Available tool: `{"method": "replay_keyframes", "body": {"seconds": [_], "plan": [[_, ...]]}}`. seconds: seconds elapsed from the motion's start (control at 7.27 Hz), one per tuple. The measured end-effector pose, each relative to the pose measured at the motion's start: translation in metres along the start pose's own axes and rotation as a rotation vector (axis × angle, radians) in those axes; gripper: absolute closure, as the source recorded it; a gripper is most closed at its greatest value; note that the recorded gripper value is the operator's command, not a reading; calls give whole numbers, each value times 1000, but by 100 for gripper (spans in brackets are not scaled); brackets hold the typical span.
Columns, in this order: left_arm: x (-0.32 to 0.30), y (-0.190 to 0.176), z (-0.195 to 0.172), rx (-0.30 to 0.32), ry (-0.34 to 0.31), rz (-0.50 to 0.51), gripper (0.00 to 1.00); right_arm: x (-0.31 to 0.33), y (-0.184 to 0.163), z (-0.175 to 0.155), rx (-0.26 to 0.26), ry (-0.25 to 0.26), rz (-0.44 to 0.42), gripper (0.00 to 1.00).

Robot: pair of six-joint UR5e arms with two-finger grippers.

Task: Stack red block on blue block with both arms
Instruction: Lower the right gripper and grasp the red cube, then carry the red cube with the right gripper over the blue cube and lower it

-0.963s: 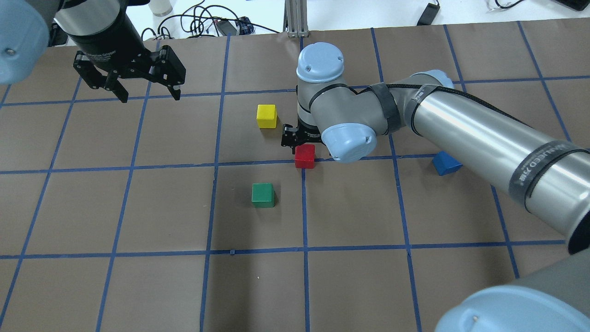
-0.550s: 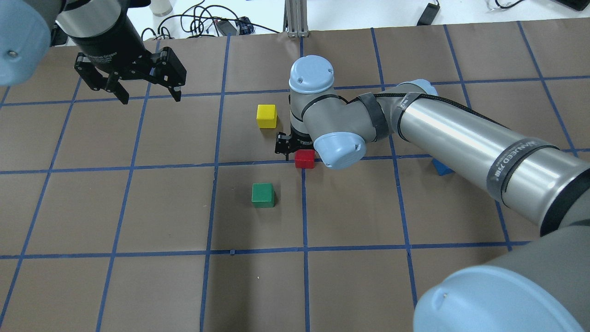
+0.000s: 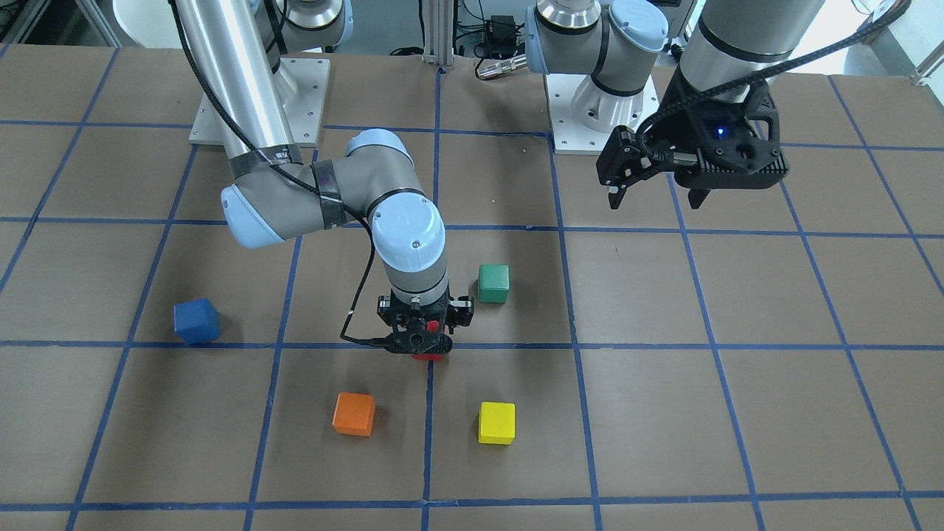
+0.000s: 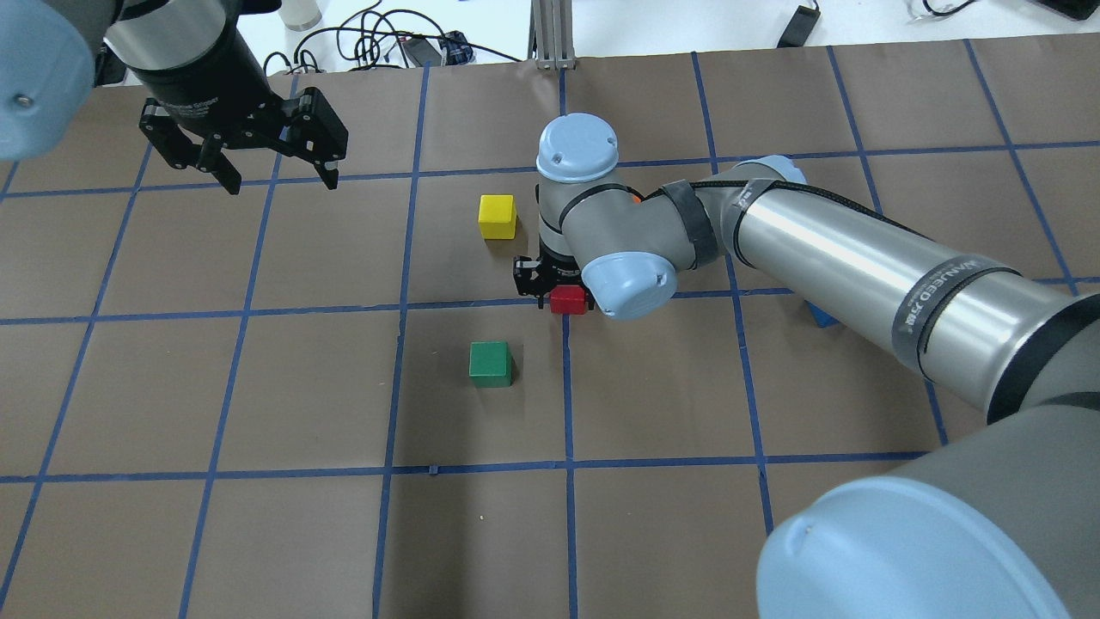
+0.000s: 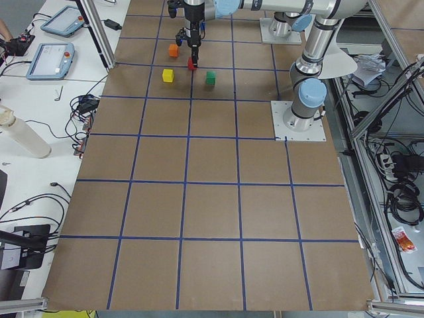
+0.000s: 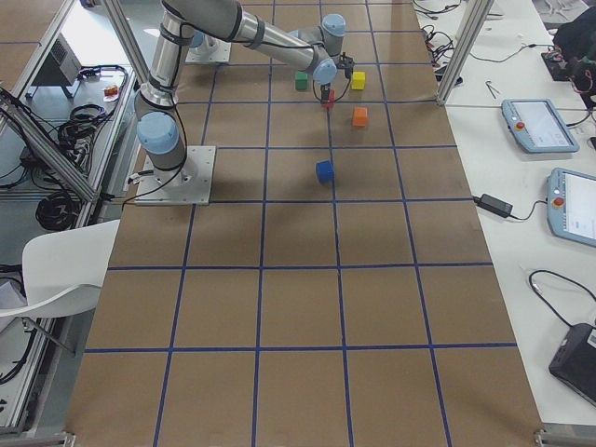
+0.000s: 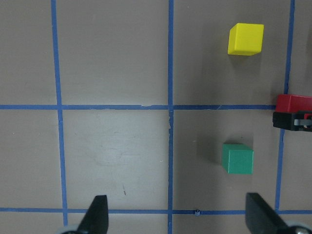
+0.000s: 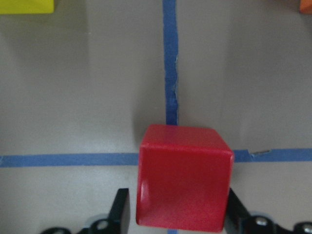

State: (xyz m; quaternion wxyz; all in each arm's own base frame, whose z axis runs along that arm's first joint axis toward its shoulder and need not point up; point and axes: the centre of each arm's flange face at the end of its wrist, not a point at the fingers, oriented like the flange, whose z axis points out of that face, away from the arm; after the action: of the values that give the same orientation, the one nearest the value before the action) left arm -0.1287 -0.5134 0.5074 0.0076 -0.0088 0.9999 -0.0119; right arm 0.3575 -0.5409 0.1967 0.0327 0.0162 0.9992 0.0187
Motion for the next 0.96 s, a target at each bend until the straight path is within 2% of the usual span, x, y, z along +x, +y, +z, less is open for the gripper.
{"method": "replay_keyframes", "body": {"seconds": [0.14, 0.41, 0.69, 0.96], "plan": [[0, 0, 0, 1, 0, 0, 0, 2, -1, -6, 3, 0, 6, 100], [0, 0, 0, 1, -1, 0, 0, 17, -1, -53, 13, 9, 31, 100], [0, 0, 0, -1, -1, 0, 0, 64, -12, -107, -2, 18, 100, 100], [0, 0, 0, 0, -1, -1, 0, 128, -15, -151, -23, 21, 115, 100]]}}
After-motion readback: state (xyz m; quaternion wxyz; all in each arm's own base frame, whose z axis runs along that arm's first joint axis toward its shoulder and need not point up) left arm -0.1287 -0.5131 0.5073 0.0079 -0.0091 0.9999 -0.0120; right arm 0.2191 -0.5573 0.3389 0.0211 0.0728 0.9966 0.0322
